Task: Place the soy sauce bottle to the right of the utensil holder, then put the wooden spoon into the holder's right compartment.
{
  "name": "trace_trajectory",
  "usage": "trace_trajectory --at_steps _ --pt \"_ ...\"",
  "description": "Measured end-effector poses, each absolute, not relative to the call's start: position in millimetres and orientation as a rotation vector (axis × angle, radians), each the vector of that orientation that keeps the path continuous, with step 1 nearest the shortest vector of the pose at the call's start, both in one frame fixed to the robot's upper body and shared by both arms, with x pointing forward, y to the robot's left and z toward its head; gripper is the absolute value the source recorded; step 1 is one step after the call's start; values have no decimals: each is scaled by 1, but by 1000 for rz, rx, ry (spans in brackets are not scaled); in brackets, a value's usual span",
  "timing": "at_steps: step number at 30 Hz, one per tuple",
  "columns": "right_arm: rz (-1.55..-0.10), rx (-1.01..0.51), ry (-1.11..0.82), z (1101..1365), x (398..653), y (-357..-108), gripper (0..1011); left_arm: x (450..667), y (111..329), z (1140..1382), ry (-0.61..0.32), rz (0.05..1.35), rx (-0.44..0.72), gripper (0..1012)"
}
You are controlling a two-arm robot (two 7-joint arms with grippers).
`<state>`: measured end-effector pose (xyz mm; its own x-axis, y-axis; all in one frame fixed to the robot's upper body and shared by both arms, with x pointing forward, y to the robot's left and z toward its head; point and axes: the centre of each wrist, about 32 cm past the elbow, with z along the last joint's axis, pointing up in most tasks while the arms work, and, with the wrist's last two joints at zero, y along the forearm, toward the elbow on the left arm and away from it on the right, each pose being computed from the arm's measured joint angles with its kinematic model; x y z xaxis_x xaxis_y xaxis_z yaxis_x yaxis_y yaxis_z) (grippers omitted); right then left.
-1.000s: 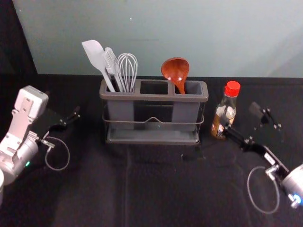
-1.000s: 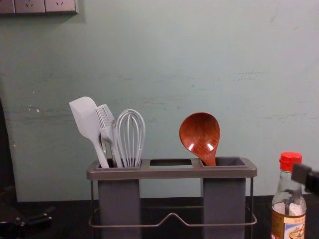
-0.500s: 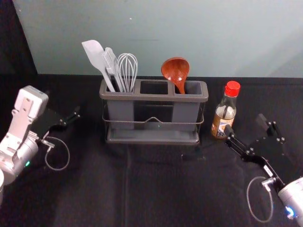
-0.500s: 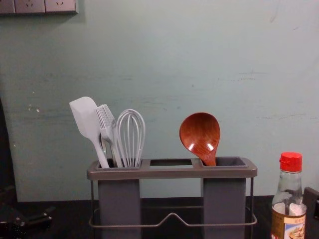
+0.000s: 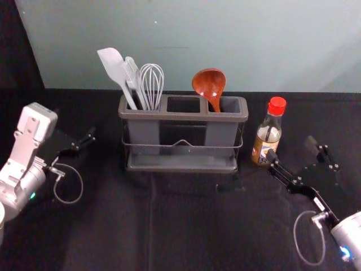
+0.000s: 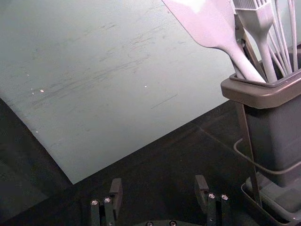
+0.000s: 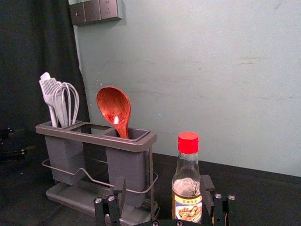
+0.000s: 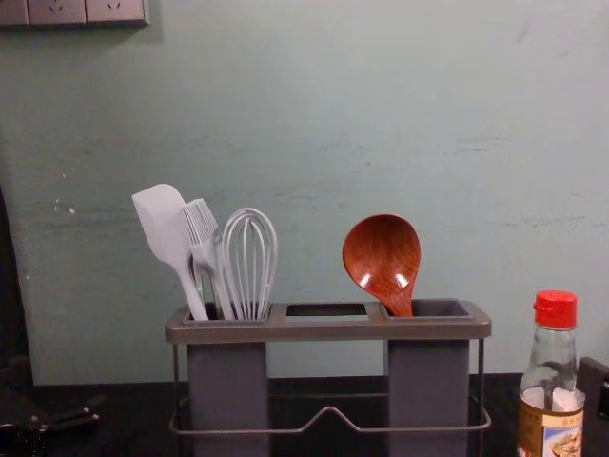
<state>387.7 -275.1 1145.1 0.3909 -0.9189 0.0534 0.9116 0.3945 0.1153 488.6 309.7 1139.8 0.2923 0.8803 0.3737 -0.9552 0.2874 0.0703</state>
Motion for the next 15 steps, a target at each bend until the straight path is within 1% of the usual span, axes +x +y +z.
trace_trajectory --at_steps 15 --pt "-1163 70 -112 1146 388 -275 1004 489 310 1140 -285 1248 304 1005"
